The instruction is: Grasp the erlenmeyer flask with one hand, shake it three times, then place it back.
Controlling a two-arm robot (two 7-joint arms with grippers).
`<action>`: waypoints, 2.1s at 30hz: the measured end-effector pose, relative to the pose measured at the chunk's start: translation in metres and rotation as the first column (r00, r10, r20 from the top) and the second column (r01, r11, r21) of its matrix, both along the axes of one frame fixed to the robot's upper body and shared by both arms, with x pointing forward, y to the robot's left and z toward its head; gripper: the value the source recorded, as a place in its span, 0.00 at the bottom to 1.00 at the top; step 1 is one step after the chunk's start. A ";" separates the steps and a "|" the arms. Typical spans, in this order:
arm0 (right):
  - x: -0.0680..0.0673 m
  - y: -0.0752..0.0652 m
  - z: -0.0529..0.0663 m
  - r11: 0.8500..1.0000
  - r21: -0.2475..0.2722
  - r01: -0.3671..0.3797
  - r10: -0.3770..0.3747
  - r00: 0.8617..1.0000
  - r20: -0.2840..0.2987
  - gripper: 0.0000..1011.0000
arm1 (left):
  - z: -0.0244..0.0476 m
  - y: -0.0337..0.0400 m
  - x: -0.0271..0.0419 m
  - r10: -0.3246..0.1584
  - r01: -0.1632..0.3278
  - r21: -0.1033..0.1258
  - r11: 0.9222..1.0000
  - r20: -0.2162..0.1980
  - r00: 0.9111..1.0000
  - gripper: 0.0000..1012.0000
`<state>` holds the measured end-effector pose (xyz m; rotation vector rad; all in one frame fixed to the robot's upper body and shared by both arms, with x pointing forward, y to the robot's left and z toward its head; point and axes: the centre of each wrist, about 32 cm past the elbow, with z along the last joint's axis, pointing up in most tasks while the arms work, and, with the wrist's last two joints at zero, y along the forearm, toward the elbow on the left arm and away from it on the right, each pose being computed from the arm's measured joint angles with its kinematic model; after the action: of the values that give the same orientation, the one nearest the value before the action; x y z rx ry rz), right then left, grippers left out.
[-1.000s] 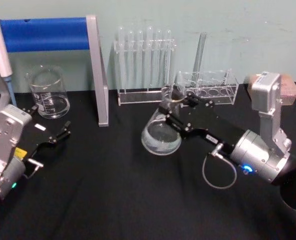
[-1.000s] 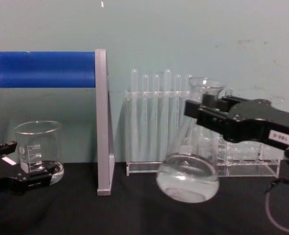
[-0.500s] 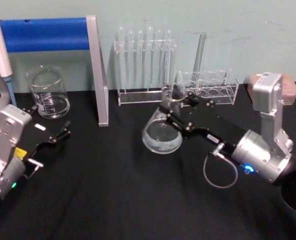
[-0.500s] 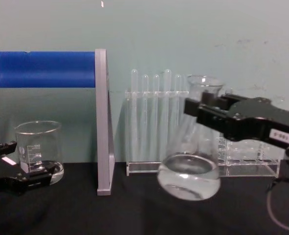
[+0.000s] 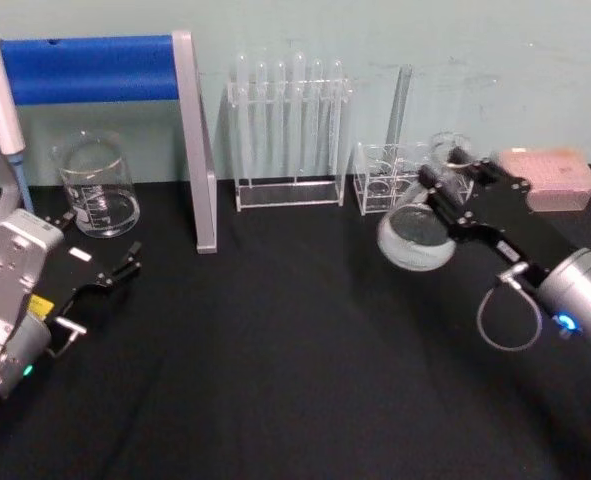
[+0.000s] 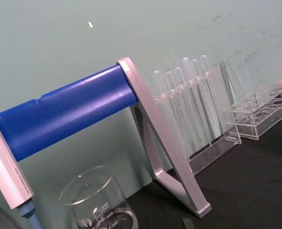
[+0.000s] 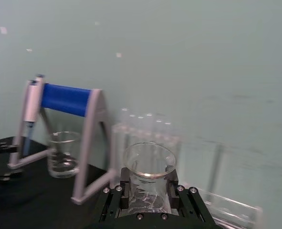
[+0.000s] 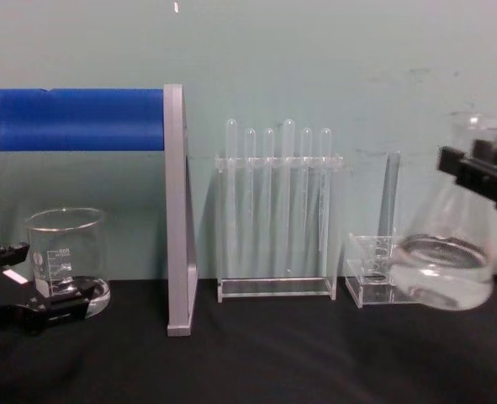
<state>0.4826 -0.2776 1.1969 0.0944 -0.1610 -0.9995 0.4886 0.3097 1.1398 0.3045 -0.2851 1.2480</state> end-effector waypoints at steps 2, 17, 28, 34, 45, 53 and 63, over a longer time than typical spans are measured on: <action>-0.003 -0.006 0.000 0.999 0.000 0.039 -0.039 0.999 0.000 0.44 | 0.0000 0.0000 0.0000 0.000 0.000 0.000 1.000 0.000 1.000 0.99; -0.009 -0.020 0.001 0.991 -0.001 0.133 -0.133 0.991 -0.003 0.44 | 0.0000 0.0000 0.0000 0.000 0.000 0.000 1.000 0.000 1.000 0.99; 0.003 0.006 -0.001 0.998 -0.017 -0.068 0.067 0.998 -0.017 0.44 | 0.0000 0.0000 0.0000 0.000 0.000 0.000 1.000 0.000 1.000 0.99; 0.008 0.021 -0.004 0.983 -0.027 -0.182 0.182 0.983 -0.024 0.44 | 0.0000 0.0000 0.0000 0.000 0.000 0.000 1.000 0.000 1.000 0.99; 0.015 0.029 -0.008 0.960 -0.034 -0.277 0.275 0.961 -0.036 0.44 | 0.0000 0.0000 0.0000 0.000 0.000 0.000 1.000 0.000 1.000 0.99; 0.020 0.028 -0.013 0.952 -0.034 -0.305 0.303 0.951 -0.059 0.44 | 0.0000 0.0000 0.0000 0.000 0.000 0.000 1.000 0.000 1.000 0.99; 0.026 0.026 -0.022 0.944 -0.040 -0.328 0.324 0.942 -0.083 0.44 | 0.0000 0.0000 0.0000 0.000 0.000 0.000 1.000 0.000 1.000 0.99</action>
<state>0.5084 -0.2518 1.1753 0.0325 -0.0986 -0.6653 0.4886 0.3097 1.1398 0.3044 -0.2850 1.2479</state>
